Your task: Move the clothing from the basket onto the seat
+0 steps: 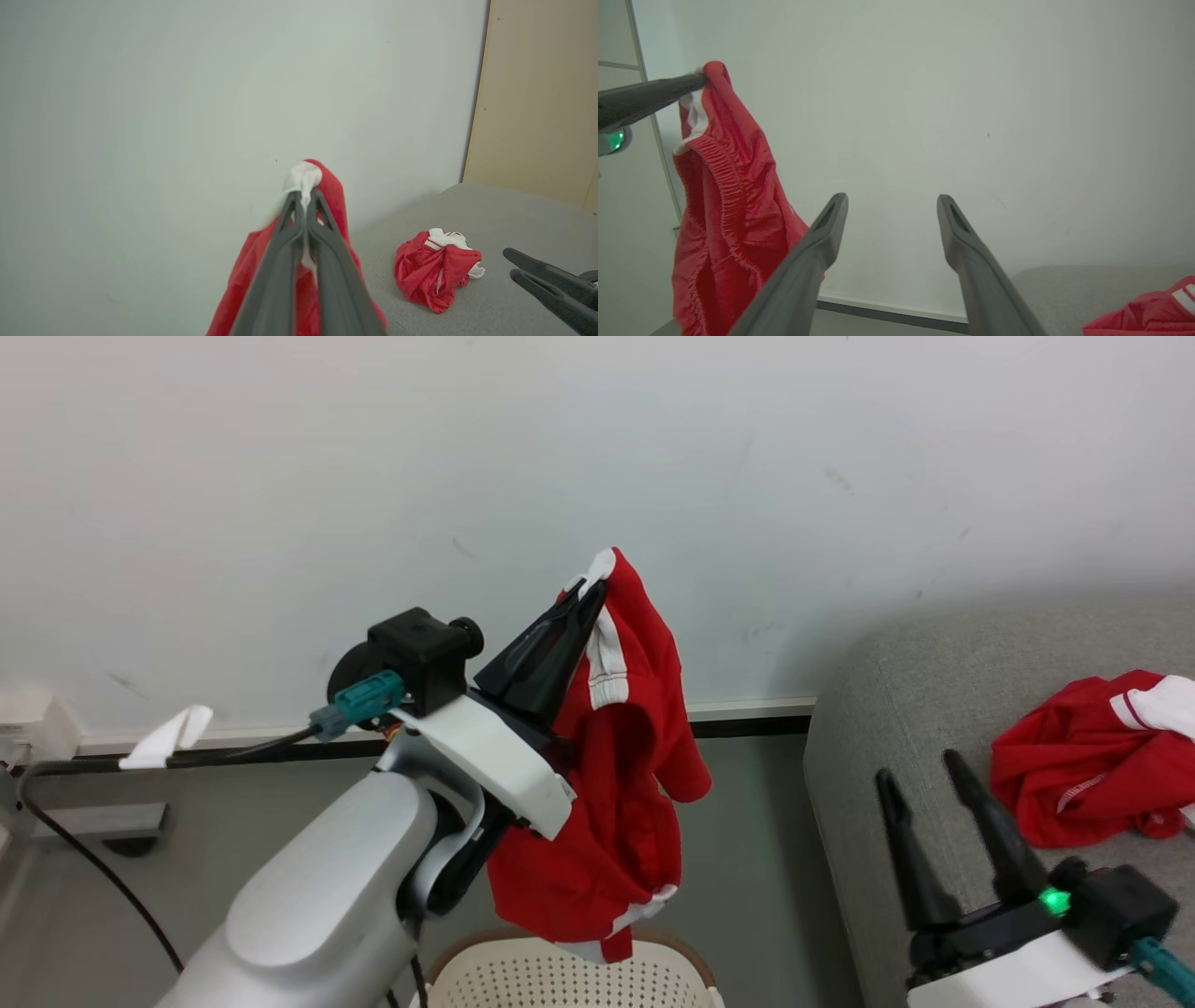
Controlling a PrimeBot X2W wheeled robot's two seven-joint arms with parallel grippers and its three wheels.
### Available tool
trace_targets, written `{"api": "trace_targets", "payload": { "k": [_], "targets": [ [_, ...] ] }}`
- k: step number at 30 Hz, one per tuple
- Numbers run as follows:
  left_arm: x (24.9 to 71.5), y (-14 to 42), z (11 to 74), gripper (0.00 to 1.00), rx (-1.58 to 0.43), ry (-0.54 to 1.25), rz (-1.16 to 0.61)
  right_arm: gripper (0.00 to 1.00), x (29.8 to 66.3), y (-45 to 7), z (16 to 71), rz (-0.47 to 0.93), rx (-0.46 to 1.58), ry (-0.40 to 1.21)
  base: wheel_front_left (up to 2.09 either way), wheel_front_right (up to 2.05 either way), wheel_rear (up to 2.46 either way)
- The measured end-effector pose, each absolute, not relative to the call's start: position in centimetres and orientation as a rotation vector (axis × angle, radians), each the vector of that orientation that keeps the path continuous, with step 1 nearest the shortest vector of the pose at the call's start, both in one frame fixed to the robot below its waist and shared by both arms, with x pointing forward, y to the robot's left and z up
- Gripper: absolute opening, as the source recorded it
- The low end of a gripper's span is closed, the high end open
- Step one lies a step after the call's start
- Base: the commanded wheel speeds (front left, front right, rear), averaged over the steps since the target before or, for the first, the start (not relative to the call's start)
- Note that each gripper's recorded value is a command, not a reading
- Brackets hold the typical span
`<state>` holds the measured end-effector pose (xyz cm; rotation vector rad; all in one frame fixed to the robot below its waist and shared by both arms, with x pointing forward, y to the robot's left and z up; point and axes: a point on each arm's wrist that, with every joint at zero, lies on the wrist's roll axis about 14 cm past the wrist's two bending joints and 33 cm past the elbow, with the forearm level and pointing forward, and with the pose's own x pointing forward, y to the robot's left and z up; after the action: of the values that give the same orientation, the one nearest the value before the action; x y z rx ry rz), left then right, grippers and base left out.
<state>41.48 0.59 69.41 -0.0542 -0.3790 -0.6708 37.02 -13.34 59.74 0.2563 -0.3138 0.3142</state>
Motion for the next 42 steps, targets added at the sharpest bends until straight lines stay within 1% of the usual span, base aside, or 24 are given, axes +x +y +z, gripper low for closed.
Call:
{"api": "trace_targets", "payload": {
  "k": [9, 15, 19, 24, 30, 37, 38, 39, 40, 41, 42],
  "targets": [
    [41.1, 0.7, 69.4, 0.0, -0.057, -0.373, -0.671, 1.0, 36.6, -5.6, 56.3, 0.528, 0.303, -0.161, 0.0, 0.0, 0.0],
    [40.2, 0.4, 69.9, 0.0, -0.064, -0.386, -0.687, 1.0, 35.8, -1.1, 53.8, 0.658, 0.285, -0.049, 0.0, 0.0, 0.0],
    [39.0, -0.4, 70.0, 0.0, -0.07, -0.388, -0.718, 1.0, 36.5, -0.2, 52.9, 0.676, 0.264, -0.009, 0.0, 0.0, 0.0],
    [37.9, -0.5, 70.0, 0.0, -0.07, -0.388, -0.732, 1.0, 37.7, 0.2, 52.2, 0.66, 0.25, 0.022, 0.0, 0.0, 0.0],
    [36.6, -0.5, 70.1, 0.0, -0.084, -0.384, -0.742, 1.0, 37.7, 1.5, 49.7, 0.678, 0.226, 0.113, 0.0, 0.0, 0.0],
    [35.6, -0.3, 70.3, 0.0, -0.099, -0.383, -0.752, 1.0, 37.4, 3.9, 47.9, 0.722, 0.251, 0.214, 0.0, 0.0, 0.0],
    [35.5, -0.3, 70.3, 0.0, -0.101, -0.382, -0.752, 0.93, 37.5, 4.2, 47.8, 0.726, 0.259, 0.223, 0.0, 0.0, 0.0],
    [35.5, -0.2, 70.3, 0.0, -0.102, -0.383, -0.75, 0.49, 37.5, 4.4, 47.7, 0.731, 0.26, 0.233, 0.0, 0.0, 0.0],
    [35.4, -0.2, 70.3, 0.0, -0.102, -0.381, -0.75, 0.36, 37.5, 4.8, 47.7, 0.739, 0.26, 0.238, 0.0, 0.0, 0.0],
    [35.4, -0.1, 70.2, 0.0, -0.102, -0.378, -0.749, 0.05, 37.6, 5.0, 47.7, 0.743, 0.261, 0.244, 0.0, 0.0, 0.0],
    [35.5, 0.0, 70.2, 0.0, -0.102, -0.378, -0.746, 0.0, 37.6, 5.2, 47.8, 0.745, 0.27, 0.248, 0.0, 0.0, 0.0]
  ]
}}
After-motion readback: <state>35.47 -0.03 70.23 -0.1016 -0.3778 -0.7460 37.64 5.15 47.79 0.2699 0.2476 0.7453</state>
